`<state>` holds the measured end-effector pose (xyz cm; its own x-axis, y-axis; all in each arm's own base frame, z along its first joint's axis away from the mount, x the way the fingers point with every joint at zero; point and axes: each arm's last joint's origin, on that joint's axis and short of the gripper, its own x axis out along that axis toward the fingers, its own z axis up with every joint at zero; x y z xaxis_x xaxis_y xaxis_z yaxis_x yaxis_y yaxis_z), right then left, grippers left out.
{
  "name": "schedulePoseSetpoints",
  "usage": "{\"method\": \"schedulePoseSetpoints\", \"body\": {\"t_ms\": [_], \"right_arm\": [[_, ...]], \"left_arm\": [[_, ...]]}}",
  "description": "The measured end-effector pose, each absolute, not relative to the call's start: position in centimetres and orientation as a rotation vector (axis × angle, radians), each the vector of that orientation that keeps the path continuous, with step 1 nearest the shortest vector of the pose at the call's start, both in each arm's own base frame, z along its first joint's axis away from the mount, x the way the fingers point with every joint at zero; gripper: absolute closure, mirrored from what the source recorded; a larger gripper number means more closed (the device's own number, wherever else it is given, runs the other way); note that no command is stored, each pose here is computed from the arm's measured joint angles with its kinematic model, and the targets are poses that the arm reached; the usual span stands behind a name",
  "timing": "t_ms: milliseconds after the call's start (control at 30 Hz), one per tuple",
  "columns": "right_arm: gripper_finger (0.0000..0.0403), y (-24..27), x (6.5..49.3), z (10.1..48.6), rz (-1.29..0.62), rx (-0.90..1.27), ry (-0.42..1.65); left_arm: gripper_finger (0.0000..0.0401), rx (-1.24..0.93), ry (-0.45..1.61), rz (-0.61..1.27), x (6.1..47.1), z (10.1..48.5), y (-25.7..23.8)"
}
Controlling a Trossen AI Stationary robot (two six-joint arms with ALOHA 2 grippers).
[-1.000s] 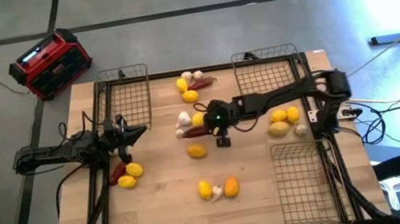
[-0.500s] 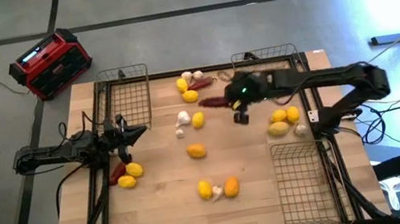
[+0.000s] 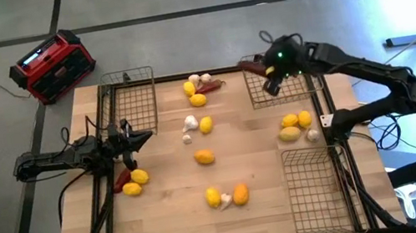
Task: Sort produce into baskets
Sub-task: Put the red chili pepper into the top right wire basket
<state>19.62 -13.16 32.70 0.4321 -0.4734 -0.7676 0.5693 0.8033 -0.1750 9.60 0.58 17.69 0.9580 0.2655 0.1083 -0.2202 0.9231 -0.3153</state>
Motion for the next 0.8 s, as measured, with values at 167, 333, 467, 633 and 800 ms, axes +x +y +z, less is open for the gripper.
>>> {"method": "schedulePoseSetpoints", "body": {"t_ms": [167,333,467,633,800], "right_arm": [[0.0292,-15.2,17.7,31.4,-0.759,0.232,0.945],[0.0292,-16.5,16.3,29.2,-0.803,0.389,0.954],[0.0292,-17.1,15.7,27.7,-0.852,0.475,0.942],[0.0292,-18.1,15.9,25.3,-0.854,0.561,1.001],[0.0292,-19.0,16.7,23.2,-0.874,0.639,1.073]], "left_arm": [[0.0388,-0.306,-0.15,0.25,9.6,17.7,0.6],[0.0388,-0.305,-0.149,0.25,9.6,17.7,0.6],[0.0388,-0.294,-0.148,0.251,9.6,17.7,0.6],[0.0388,-0.294,-0.148,0.256,9.6,17.7,0.6],[0.0388,-0.294,-0.148,0.256,9.6,17.7,0.6]]}}
